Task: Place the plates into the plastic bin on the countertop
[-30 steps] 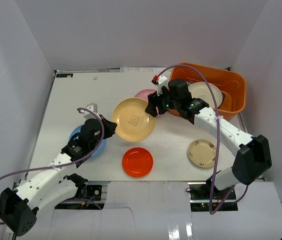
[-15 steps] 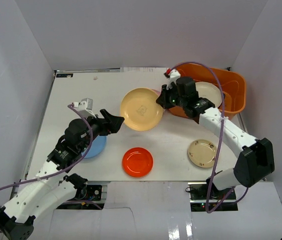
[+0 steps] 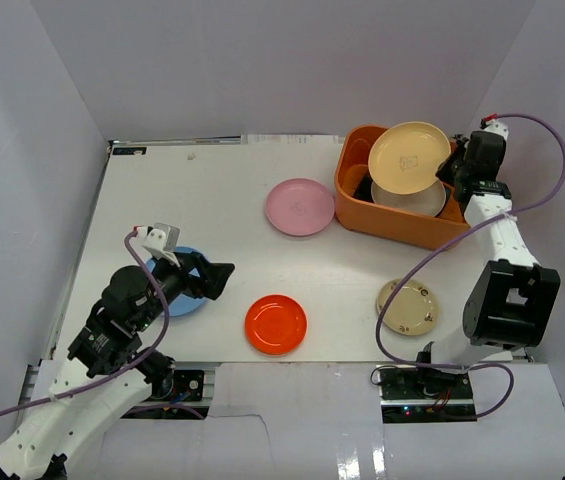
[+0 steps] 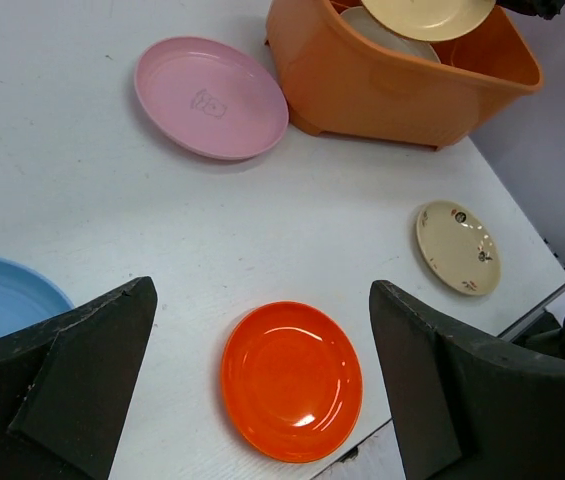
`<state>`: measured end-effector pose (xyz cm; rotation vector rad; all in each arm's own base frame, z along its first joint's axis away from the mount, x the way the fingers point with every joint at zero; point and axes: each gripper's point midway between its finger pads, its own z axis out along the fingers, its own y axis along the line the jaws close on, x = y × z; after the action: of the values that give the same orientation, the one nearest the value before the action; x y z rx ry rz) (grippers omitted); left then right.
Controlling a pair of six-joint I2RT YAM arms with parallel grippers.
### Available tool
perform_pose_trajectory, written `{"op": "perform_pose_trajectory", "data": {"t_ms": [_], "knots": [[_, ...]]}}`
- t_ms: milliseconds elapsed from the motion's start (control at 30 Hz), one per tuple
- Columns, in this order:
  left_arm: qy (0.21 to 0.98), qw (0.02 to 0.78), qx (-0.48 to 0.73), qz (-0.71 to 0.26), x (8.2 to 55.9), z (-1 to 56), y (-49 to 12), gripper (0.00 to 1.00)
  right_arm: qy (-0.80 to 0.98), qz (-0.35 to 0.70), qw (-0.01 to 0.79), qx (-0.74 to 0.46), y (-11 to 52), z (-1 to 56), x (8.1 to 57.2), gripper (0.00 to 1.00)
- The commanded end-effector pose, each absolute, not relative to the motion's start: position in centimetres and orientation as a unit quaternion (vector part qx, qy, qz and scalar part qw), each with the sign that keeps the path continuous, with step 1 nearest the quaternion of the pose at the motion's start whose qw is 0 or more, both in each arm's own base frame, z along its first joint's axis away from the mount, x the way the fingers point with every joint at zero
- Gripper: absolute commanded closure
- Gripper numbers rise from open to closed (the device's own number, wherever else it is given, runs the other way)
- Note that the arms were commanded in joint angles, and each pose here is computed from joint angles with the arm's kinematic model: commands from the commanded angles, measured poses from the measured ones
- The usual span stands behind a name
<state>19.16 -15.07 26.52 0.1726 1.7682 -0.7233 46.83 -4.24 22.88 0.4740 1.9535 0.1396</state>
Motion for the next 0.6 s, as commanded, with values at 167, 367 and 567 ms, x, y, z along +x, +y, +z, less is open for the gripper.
{"op": "perform_pose_trajectory", "data": {"t_ms": [167,367,567], "knots": [[0.785,0.559,0.071,-0.259,20.2,24.2,-14.3,0.02,0.837,0.008,0.492,0.241,-7.0,18.2,47.3,0.79],[0.785,0.558,0.071,-0.261,20.2,24.2,-14.4,0.02,0.834,-0.02,0.488,0.258,-8.3,17.8,46.2,0.38],[0.784,0.562,0.064,-0.256,20.3,24.3,-14.1,0.02,0.816,0.0,0.539,0.21,-6.0,23.7,46.5,0.15]]}}
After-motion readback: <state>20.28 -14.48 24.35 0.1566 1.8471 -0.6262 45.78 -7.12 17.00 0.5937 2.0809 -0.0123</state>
